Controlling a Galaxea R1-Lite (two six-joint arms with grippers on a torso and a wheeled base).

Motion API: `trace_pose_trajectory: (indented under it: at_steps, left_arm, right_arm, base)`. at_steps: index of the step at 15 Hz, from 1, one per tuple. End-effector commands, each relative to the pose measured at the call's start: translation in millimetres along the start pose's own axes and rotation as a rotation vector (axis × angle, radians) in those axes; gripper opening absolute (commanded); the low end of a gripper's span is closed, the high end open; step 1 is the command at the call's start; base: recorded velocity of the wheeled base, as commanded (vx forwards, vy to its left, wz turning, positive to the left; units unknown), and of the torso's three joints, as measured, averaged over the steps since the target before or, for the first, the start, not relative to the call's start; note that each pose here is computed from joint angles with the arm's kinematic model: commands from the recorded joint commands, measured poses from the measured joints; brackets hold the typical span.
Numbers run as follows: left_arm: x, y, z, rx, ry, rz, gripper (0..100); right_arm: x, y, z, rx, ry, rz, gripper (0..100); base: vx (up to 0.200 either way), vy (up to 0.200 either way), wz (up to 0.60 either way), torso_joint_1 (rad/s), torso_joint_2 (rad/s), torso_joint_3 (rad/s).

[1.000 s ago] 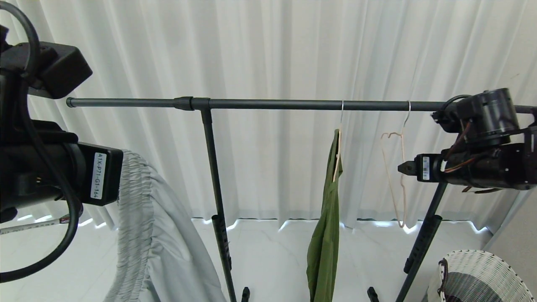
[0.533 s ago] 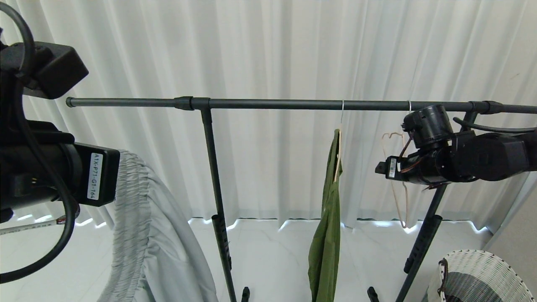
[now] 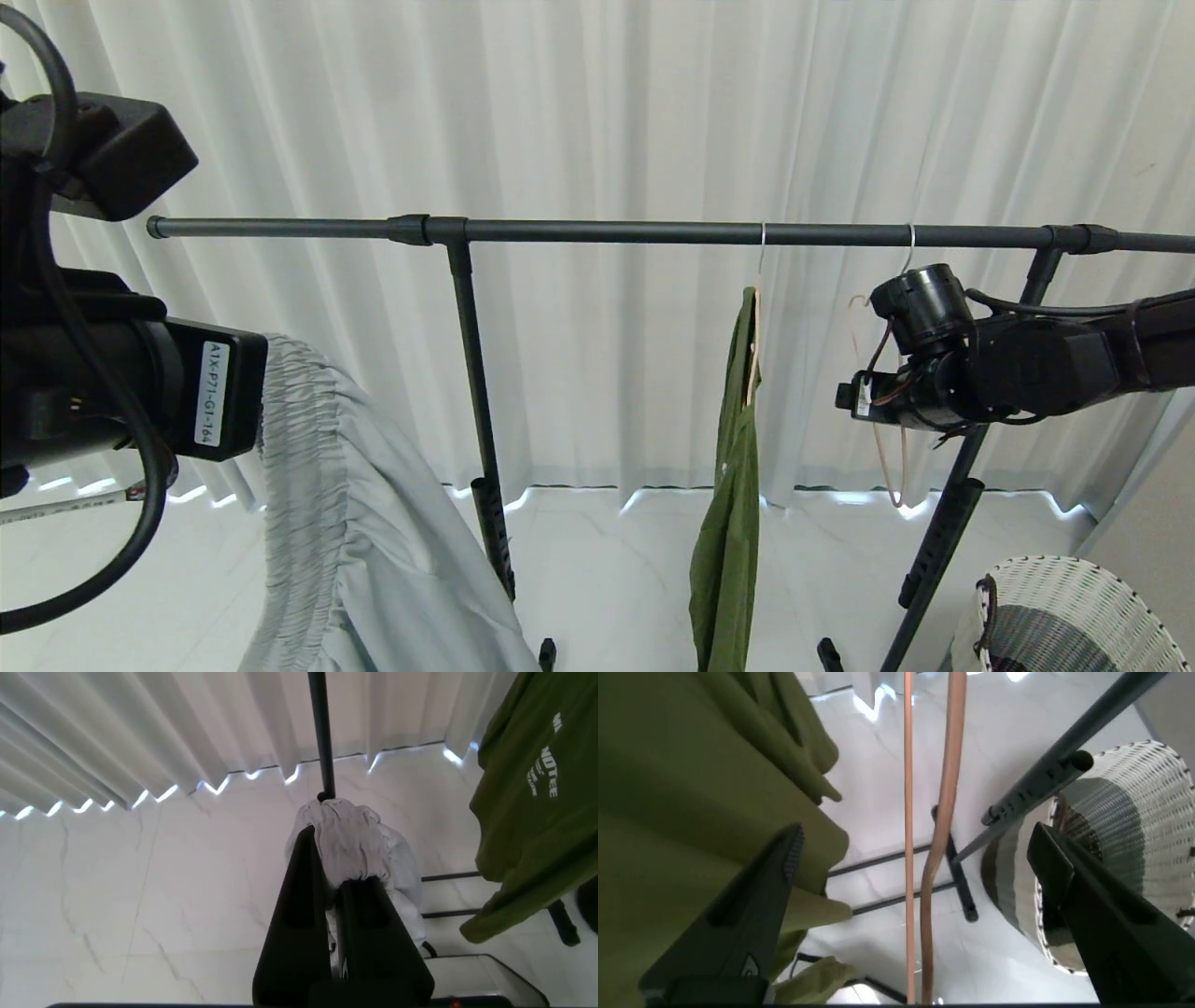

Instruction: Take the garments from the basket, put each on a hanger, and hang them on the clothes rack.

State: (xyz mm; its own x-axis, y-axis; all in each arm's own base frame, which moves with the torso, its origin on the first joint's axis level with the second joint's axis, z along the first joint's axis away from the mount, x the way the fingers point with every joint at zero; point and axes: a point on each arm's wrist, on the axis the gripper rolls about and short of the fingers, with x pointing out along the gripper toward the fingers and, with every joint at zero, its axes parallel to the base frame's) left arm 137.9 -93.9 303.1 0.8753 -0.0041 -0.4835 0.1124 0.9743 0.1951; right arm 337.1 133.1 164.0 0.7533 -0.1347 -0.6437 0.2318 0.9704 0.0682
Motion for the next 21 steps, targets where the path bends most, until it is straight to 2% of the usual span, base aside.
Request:
trace_pose_trajectory:
  at_steps: [1, 2, 13, 16, 21]
  left_arm:
    - [0.0, -0.2, 0.3, 0.001, -0.001, 0.0, 0]
    - [-0.9, 0.4, 0.3, -0.001, -0.003, -0.001, 0]
    - [-2.5, -2.7, -0.4, 0.01, -0.006, -0.017, 0]
    - [-3.2, -2.5, -0.1, 0.009, -0.009, -0.017, 0]
    - [-10.3, -1.4, -1.0, 0.01, -0.029, -0.035, 0]
  right_arm:
    - [1.3, 0.8, -0.9, -0.002, 0.003, -0.001, 100]
    - [1.2, 0.9, -0.5, -0.002, 0.002, 0.0, 0]
    - [-17.1, -2.9, 7.8, -0.006, -0.036, 0.02, 0]
    - [-39.5, -10.4, 17.9, -0.028, -0.085, 0.049, 0]
    - [-74.8, -33.2, 8.9, -0.097, -0.072, 0.149, 0]
  base:
    - [0.0, 0.0, 0.0, 0.0, 0.0, 0.0]
    - [0.0, 0.0, 0.0, 0.0, 0.0, 0.0]
    - [0.0, 0.0, 0.0, 0.0, 0.0, 0.0]
    - [0.0, 0.0, 0.0, 0.0, 0.0, 0.0]
    - [0.0, 0.0, 0.0, 0.0, 0.0, 0.0]
